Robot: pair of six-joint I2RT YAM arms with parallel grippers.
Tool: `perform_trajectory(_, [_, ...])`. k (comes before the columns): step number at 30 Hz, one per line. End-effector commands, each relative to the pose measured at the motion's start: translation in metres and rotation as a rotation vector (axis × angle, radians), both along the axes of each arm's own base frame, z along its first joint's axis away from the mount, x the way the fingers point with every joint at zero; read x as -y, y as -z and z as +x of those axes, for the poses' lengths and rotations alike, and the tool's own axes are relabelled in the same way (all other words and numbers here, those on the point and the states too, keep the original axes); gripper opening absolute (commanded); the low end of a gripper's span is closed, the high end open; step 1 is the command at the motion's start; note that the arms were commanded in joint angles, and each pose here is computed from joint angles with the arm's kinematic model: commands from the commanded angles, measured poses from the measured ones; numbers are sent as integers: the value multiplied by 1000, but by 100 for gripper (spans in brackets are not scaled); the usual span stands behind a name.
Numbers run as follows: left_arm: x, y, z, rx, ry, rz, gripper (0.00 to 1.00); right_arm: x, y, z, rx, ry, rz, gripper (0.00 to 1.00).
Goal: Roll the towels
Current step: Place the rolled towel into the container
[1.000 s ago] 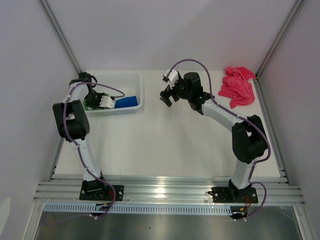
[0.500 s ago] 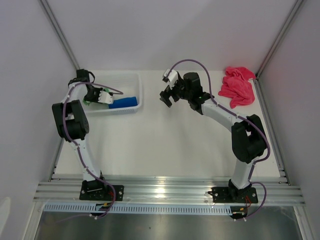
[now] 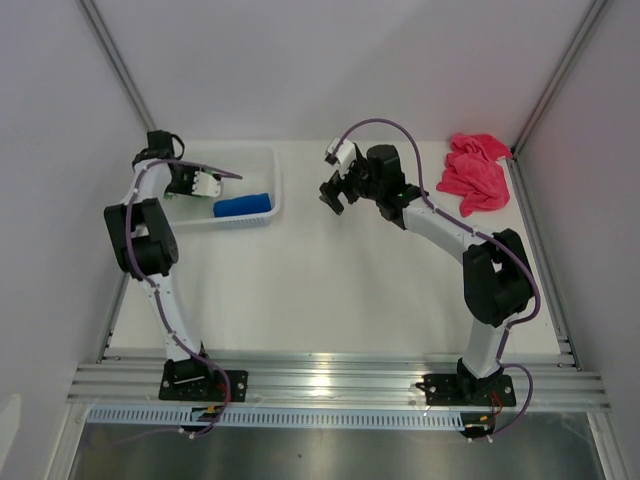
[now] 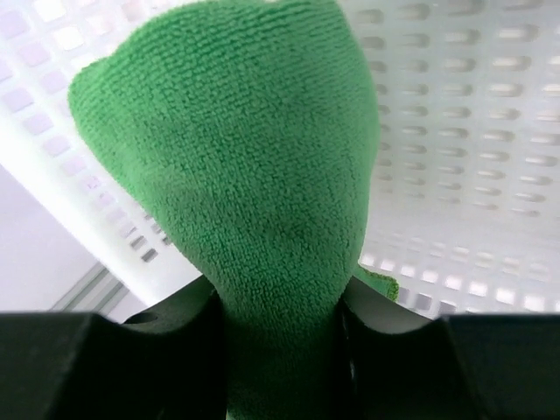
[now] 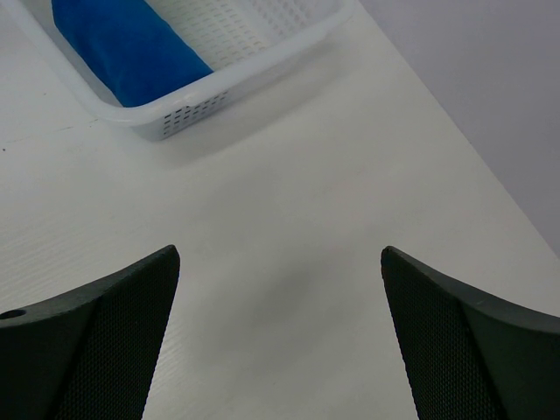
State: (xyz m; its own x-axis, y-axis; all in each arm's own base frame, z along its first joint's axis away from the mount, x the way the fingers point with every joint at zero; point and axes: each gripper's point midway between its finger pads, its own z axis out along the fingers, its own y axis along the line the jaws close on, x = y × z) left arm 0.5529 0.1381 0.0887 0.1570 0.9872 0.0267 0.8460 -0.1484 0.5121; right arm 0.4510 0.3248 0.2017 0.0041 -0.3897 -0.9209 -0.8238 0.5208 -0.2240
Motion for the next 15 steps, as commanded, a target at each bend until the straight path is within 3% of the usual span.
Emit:
perform_trajectory(1, [-4,-8,-22,-2,72,28,1,-6,-13,2,29,-4,24,99])
perform_trajectory(15, [5,21,-67,-132,270,136,6,-7,-9,-1,22,-13,35,99])
